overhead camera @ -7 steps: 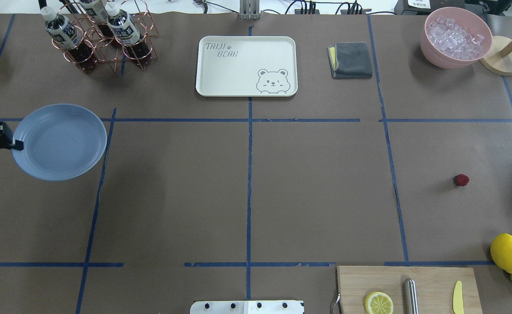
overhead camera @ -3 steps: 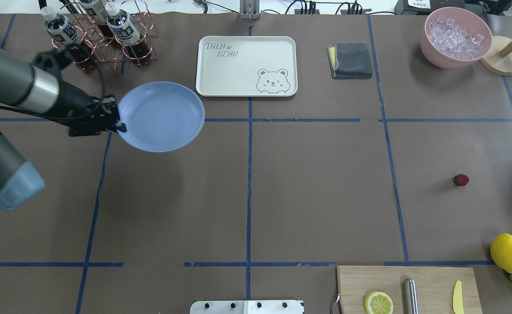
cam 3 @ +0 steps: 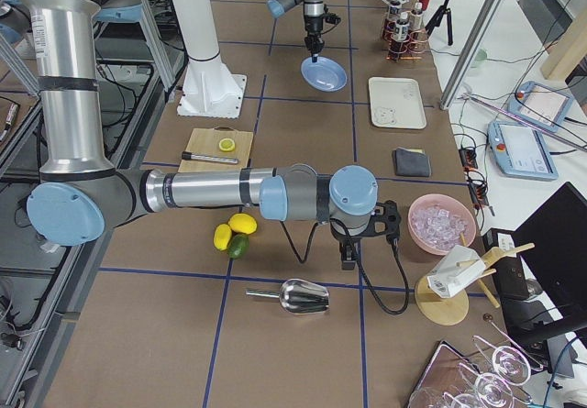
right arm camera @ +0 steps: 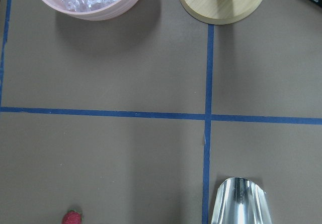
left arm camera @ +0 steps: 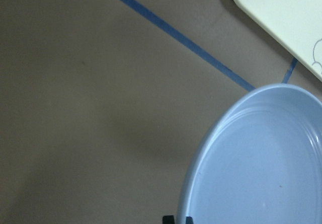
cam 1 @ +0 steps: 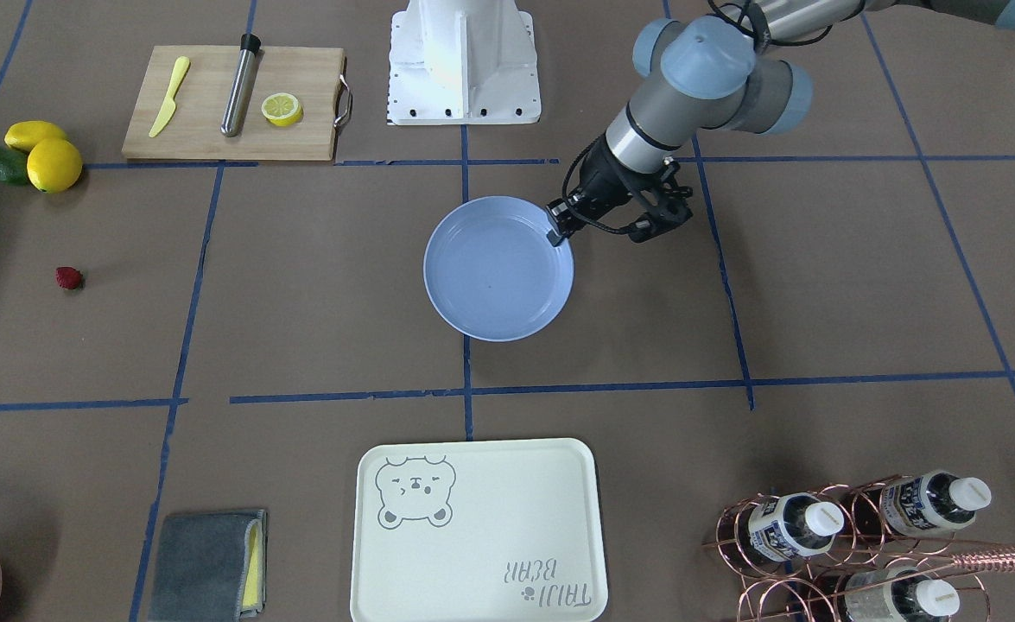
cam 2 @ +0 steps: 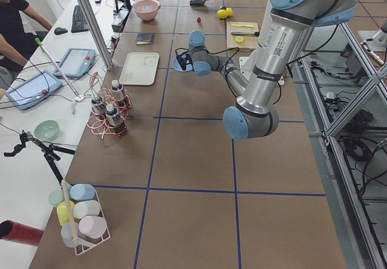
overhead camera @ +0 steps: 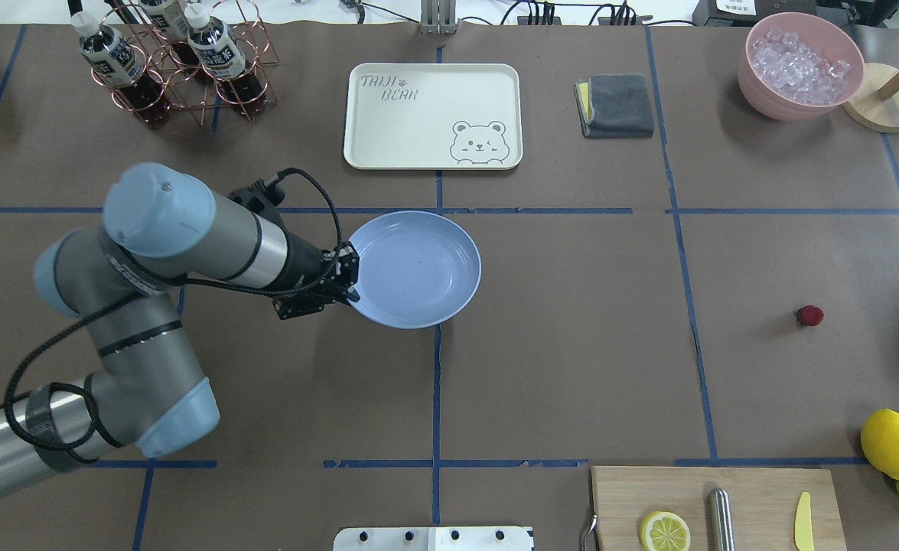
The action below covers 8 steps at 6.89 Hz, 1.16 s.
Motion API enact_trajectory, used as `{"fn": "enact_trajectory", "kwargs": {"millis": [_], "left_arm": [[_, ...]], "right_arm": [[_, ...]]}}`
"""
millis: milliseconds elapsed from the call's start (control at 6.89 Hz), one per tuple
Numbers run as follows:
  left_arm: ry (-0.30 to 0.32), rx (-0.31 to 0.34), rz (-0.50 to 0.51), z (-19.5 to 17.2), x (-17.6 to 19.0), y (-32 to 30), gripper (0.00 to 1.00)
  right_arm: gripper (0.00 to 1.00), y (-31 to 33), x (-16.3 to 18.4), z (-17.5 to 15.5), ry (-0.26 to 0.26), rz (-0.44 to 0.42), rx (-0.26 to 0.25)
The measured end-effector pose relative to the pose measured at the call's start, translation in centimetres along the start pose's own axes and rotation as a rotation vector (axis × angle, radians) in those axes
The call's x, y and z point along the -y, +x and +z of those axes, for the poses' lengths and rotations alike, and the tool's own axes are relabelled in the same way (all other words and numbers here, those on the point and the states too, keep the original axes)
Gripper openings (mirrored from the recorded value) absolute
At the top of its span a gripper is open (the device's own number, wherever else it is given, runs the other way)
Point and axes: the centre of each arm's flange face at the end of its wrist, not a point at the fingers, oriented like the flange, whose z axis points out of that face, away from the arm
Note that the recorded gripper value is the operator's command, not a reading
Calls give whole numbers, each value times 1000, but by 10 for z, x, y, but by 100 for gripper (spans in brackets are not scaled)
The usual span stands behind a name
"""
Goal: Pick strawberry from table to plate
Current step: 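Lift and carry the plate to the table center, set it down, then release the plate and withdraw the left gripper while the right gripper approaches the strawberry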
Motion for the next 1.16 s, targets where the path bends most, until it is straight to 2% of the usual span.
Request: {"fn": "enact_trajectory", "kwargs": {"millis": [145, 290, 435, 726, 1161], "left_arm": [[-5, -4, -10, 27, -20, -6, 7], [-10, -15, -11, 43, -31, -11, 99], [-13, -21, -8, 47, -37, -14, 100], [6, -15, 1, 29, -24, -21, 100], [69, 69, 91, -26, 18, -9, 100]], "right_arm": [[100, 0, 0, 0, -1, 0, 0], [100, -1, 0, 1, -1, 1, 0], [100, -1, 0, 1, -2, 1, 0], [100, -5, 0, 5, -9, -7, 1], [100, -53, 5, 27, -46, -7, 4]]}}
